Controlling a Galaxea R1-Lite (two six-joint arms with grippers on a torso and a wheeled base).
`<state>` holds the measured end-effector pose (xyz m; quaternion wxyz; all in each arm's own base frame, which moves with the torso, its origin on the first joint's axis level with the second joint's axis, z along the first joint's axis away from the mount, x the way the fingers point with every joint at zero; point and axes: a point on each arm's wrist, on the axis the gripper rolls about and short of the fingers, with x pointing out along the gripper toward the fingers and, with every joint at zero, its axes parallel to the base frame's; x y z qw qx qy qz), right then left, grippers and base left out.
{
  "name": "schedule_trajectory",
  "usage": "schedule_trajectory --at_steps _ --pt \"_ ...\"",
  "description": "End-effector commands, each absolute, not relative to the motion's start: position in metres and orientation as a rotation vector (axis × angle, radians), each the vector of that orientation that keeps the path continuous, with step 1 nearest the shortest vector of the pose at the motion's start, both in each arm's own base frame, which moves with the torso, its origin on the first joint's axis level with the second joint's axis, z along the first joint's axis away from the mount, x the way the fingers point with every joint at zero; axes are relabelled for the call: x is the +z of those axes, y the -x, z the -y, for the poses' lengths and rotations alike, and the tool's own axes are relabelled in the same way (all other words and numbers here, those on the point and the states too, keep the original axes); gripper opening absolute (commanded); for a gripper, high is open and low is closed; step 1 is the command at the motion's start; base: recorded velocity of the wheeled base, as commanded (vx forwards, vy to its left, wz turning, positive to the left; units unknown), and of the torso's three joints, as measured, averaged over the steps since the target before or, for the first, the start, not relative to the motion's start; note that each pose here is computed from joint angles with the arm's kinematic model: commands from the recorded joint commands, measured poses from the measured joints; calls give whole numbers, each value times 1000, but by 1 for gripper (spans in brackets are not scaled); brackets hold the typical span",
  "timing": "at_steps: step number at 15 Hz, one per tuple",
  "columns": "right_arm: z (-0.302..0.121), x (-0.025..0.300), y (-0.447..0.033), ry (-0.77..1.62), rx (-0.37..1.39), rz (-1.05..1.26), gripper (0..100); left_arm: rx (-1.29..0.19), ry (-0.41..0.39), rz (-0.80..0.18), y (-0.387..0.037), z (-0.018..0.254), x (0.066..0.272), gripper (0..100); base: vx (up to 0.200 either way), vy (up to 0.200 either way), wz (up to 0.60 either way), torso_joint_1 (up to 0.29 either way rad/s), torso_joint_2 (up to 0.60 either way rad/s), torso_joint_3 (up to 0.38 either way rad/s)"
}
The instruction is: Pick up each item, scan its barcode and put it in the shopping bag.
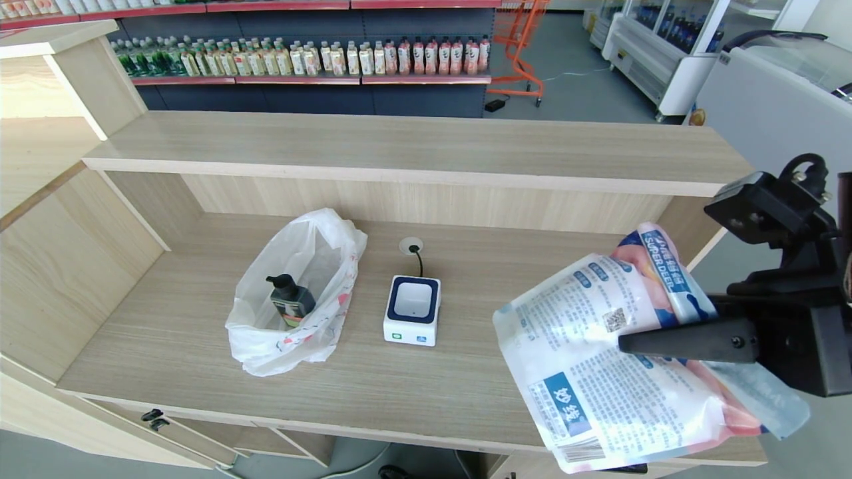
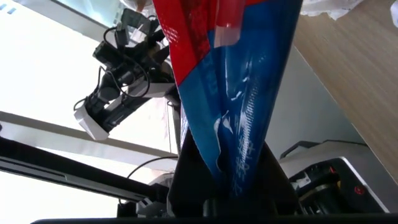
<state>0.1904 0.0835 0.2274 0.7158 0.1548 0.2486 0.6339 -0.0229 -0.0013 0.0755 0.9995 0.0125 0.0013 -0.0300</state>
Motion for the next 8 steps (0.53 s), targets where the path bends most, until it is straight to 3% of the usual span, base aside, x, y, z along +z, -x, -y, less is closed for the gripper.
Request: schedule_trajectory --at_steps 1,2,5,6,8 --pt "-85 225 -195 -295 1363 -508 0 -60 -24 -2 23 1 75 100 0 0 0 0 0 0" --pt "-85 225 -195 -295 1363 -508 0 -60 -24 -2 23 1 75 100 0 0 0 0 0 0" --pt "-66 209 -222 344 809 -211 0 -60 -24 -2 23 1 75 100 0 0 0 0 0 0" --pt "-57 213 -220 455 704 -155 0 -60 -24 -2 23 1 75 100 0 0 0 0 0 0" --pt "-53 217 -214 505 648 -130 0 -60 -24 -4 23 1 75 100 0 0 0 0 0 0"
